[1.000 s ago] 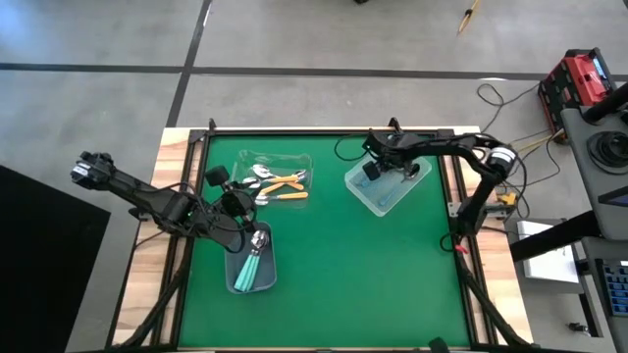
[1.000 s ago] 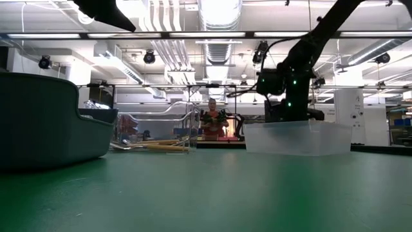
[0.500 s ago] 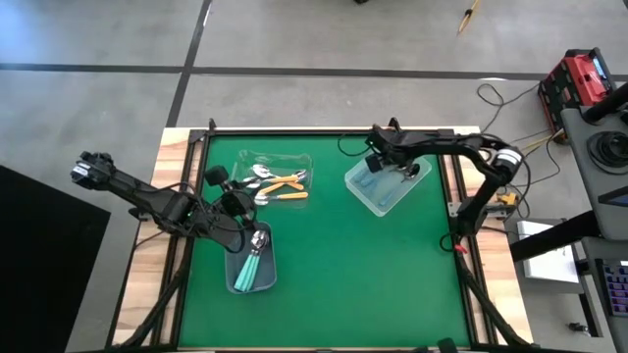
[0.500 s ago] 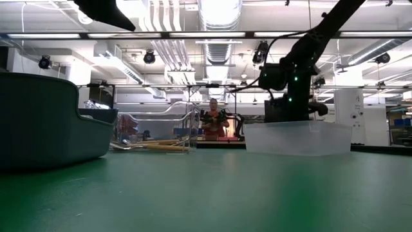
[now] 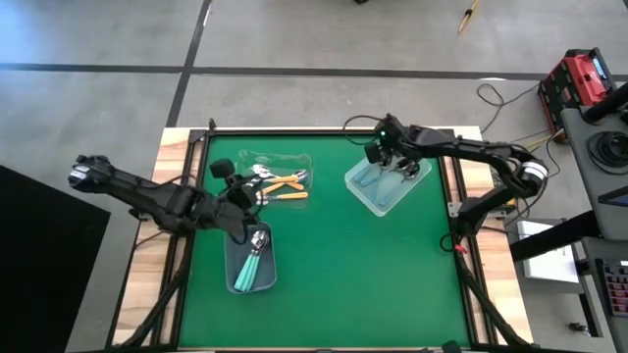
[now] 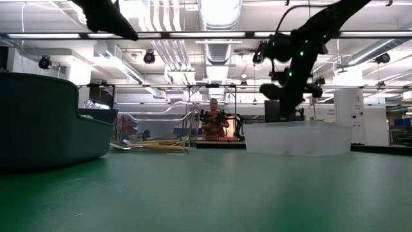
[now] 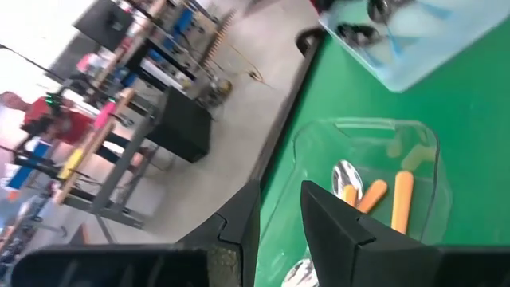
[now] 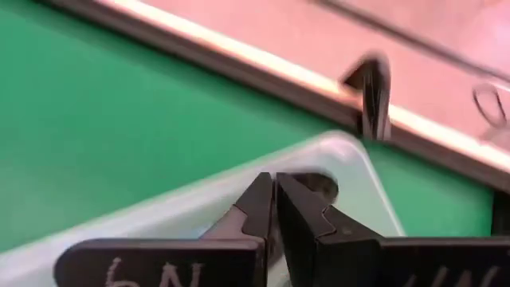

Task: Sort silverware by color (type)
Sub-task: Adjust the orange spoons in the transparent bin

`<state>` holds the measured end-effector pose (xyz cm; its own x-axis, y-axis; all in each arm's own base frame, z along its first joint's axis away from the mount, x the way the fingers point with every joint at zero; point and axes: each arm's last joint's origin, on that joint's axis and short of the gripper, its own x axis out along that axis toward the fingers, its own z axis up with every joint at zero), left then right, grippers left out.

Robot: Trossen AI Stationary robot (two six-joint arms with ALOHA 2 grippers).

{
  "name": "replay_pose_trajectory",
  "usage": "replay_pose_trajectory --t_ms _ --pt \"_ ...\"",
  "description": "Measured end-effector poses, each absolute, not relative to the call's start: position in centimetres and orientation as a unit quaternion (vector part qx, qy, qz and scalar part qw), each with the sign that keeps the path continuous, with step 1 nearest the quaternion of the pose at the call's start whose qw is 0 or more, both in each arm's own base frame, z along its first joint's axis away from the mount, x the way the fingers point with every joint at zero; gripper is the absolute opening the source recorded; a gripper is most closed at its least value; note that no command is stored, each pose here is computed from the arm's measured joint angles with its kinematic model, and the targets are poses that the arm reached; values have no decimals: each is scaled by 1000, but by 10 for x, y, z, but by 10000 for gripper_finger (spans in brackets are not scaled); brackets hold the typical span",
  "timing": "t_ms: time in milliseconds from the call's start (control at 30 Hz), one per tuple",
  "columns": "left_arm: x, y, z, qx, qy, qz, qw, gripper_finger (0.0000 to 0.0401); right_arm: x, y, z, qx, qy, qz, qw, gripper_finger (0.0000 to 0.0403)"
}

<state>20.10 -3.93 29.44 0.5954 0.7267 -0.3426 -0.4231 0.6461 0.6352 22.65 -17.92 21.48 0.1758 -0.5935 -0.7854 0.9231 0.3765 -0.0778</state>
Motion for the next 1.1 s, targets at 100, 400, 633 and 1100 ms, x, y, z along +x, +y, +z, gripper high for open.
replay_pose_trajectory --t_ms 100,400,633,1100 --pt "206 -25 293 244 324 321 856 76 229 -176 230 195 344 -505 767 13" --pt "216 26 293 180 356 242 884 76 233 -167 255 147 294 -479 814 13" --pt "220 56 289 145 361 145 910 76 234 -162 257 132 300 -468 821 13" --pt "254 107 229 122 527 101 835 75 235 -162 256 119 308 -463 823 13"
